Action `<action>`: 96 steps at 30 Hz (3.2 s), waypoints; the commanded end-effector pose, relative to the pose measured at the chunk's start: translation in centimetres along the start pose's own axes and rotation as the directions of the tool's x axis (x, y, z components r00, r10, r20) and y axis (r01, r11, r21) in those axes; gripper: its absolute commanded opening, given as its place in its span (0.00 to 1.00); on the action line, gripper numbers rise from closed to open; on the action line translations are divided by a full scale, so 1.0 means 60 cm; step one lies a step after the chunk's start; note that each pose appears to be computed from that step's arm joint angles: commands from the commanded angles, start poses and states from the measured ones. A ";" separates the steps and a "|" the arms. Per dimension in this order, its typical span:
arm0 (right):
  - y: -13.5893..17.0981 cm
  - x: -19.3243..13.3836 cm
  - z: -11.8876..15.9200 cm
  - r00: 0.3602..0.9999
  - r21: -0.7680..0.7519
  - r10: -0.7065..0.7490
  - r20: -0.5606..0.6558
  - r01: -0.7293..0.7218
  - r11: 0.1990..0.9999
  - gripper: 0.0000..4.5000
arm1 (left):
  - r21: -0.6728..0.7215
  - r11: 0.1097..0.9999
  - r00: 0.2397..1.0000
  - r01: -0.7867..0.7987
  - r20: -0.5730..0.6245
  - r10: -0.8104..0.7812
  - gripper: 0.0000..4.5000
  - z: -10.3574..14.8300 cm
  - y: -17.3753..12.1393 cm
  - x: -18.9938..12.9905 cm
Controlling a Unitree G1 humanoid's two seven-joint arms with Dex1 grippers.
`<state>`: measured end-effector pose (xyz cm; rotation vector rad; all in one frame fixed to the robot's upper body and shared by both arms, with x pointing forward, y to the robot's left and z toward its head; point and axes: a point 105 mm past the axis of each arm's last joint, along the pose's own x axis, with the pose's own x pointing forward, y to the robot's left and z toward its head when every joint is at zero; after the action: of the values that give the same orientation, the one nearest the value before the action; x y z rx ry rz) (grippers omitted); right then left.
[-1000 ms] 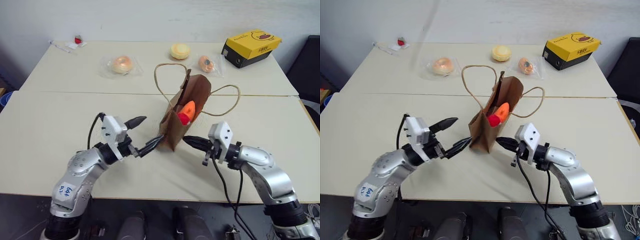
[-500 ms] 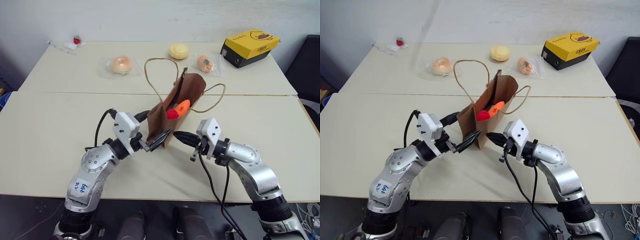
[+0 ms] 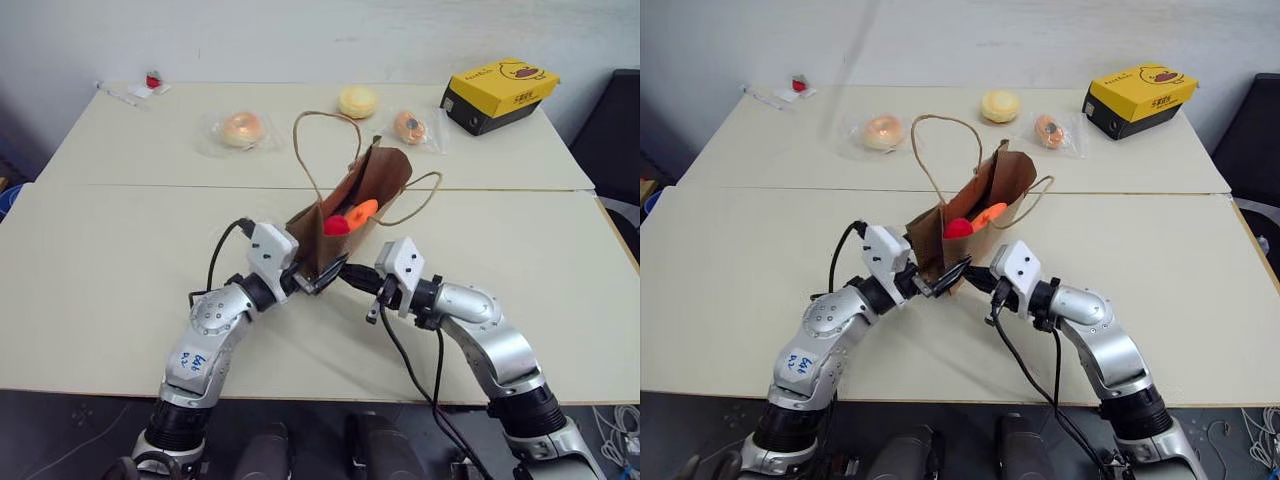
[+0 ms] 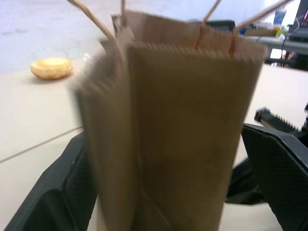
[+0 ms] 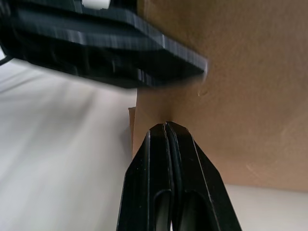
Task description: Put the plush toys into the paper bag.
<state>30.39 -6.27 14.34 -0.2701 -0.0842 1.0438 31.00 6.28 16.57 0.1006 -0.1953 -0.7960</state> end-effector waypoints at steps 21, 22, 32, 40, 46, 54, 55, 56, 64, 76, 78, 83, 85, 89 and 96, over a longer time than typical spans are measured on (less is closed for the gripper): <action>-0.011 -0.080 0.031 0.998 -0.038 0.013 0.069 -0.010 0.999 0.00 | -0.006 0.874 0.874 0.485 -0.016 -0.485 0.03 0.033 0.048 -0.097; -0.009 -0.103 0.027 0.999 -0.021 0.025 0.047 -0.024 0.999 0.00 | 0.014 0.866 0.866 0.500 -0.019 -0.500 0.03 0.037 0.057 -0.097; -0.036 -0.268 -0.008 0.978 -0.012 -0.112 -0.176 0.112 0.994 0.00 | 0.057 0.682 0.684 0.729 -0.053 -0.728 0.03 0.043 0.072 -0.075; -0.035 -0.289 -0.017 0.970 -0.014 -0.172 -0.171 0.172 0.985 0.00 | 0.058 0.664 0.664 0.746 -0.149 -0.733 0.03 0.008 0.096 -0.067; -0.032 -0.282 -0.008 0.974 -0.029 -0.190 -0.121 0.187 0.982 0.00 | 0.085 0.665 0.669 0.742 -0.152 -0.728 0.40 0.019 0.087 -0.078; -0.026 -0.271 -0.005 0.986 0.066 -0.137 -0.090 0.143 0.987 0.21 | 0.103 0.785 0.787 0.611 -0.189 -0.588 0.99 0.019 0.125 -0.122; -0.027 -0.271 -0.005 0.987 0.066 -0.135 -0.088 0.141 0.988 0.29 | 0.104 0.795 0.796 0.598 -0.197 -0.573 1.00 0.018 0.128 -0.129; -0.030 -0.271 -0.003 0.987 0.051 -0.134 -0.087 0.139 0.989 0.37 | 0.099 0.807 0.805 0.582 -0.209 -0.554 1.00 0.016 0.132 -0.140; -0.059 -0.279 0.015 0.986 -0.035 -0.130 -0.102 0.127 0.991 0.99 | 0.141 0.901 0.898 0.410 -0.237 -0.371 1.00 0.021 0.162 -0.202; -0.073 -0.267 -0.009 0.984 -0.028 -0.153 -0.088 0.151 0.988 0.99 | 0.113 0.912 0.917 0.395 -0.115 -0.383 1.00 0.028 0.133 -0.146; -0.073 -0.268 -0.009 0.982 -0.030 -0.164 -0.091 0.162 0.986 0.99 | 0.115 0.911 0.916 0.397 -0.115 -0.385 1.00 0.029 0.135 -0.144; -0.069 -0.274 -0.004 0.979 -0.056 -0.181 -0.097 0.176 0.983 0.99 | 0.120 0.917 0.919 0.380 -0.160 -0.360 1.00 0.028 0.153 -0.163; -0.071 -0.281 0.005 0.977 -0.057 -0.191 -0.089 0.187 0.981 0.99 | 0.145 0.920 0.917 0.363 -0.233 -0.325 1.00 0.018 0.166 -0.187; -0.079 -0.298 0.022 0.972 -0.135 -0.216 -0.092 0.203 0.970 0.99 | 0.152 0.925 0.902 0.348 -0.323 -0.286 1.00 0.004 0.177 -0.243; -0.089 -0.332 0.010 0.962 -0.282 -0.205 -0.178 0.150 0.948 0.99 | 0.183 0.947 0.898 0.263 -0.406 -0.170 1.00 -0.008 0.180 -0.310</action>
<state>25.08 -25.10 16.88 -0.5544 -0.0427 0.8229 26.06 26.89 13.69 0.4398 0.1510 -0.9861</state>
